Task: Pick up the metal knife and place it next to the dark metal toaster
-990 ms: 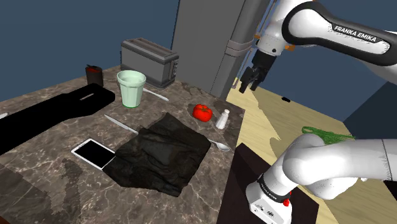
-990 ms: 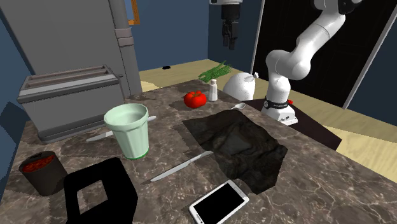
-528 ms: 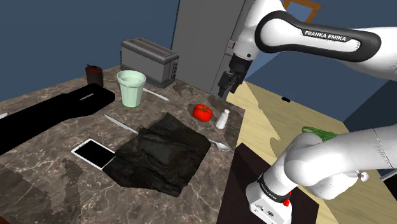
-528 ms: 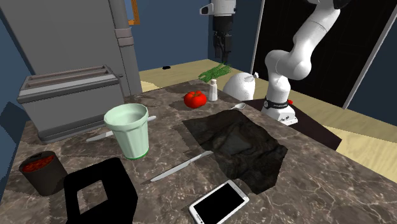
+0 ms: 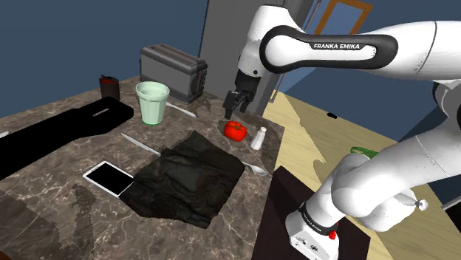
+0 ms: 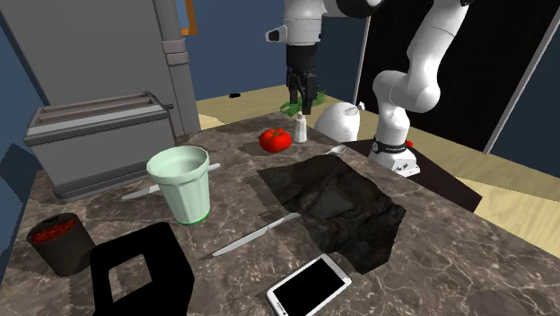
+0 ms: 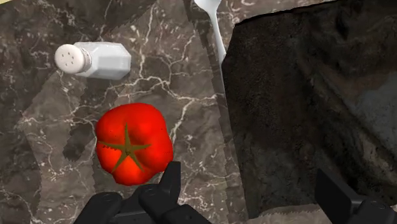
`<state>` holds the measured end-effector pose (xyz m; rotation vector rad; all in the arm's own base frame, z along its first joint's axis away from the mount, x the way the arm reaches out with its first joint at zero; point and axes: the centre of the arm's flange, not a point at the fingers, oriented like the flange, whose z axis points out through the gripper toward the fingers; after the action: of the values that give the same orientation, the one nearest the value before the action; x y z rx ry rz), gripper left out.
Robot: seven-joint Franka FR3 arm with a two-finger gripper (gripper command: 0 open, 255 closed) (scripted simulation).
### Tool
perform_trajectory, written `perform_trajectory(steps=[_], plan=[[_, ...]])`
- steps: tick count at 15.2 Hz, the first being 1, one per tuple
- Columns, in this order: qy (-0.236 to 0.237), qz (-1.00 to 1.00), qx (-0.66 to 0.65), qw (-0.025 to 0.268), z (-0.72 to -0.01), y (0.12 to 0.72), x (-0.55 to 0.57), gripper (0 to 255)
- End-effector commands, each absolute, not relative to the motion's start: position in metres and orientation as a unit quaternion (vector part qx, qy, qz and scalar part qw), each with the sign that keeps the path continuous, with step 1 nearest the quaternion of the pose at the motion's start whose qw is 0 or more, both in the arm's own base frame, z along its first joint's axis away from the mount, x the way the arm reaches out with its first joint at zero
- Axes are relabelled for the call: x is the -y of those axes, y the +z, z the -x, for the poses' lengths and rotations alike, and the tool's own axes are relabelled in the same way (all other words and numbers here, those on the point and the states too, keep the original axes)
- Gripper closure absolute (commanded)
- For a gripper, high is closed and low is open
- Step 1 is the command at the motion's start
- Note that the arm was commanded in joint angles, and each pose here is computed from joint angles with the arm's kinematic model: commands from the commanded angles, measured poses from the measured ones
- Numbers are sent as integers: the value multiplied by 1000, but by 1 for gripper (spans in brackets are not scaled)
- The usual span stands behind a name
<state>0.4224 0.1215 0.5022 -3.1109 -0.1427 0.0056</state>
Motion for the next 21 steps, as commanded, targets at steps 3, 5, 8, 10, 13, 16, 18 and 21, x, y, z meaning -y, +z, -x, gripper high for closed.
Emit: perform_trajectory(steps=[3, 5, 8, 10, 13, 16, 18, 21], plan=[[-1, 997, 72, 11, -450, 477, -163, 0], [-2, 996, 84, 9, -462, 466, -183, 0], [-4, 995, 103, 7, -480, 450, -215, 0], [-5, 993, 116, 5, -491, 438, -237, 0], [-7, 991, 135, 3, -506, 422, -269, 0], [-9, 988, 154, 1, -521, 405, -302, 0], [-10, 986, 166, -1, -530, 393, -325, 0], [-12, 983, 185, -3, -542, 376, -358, 0]])
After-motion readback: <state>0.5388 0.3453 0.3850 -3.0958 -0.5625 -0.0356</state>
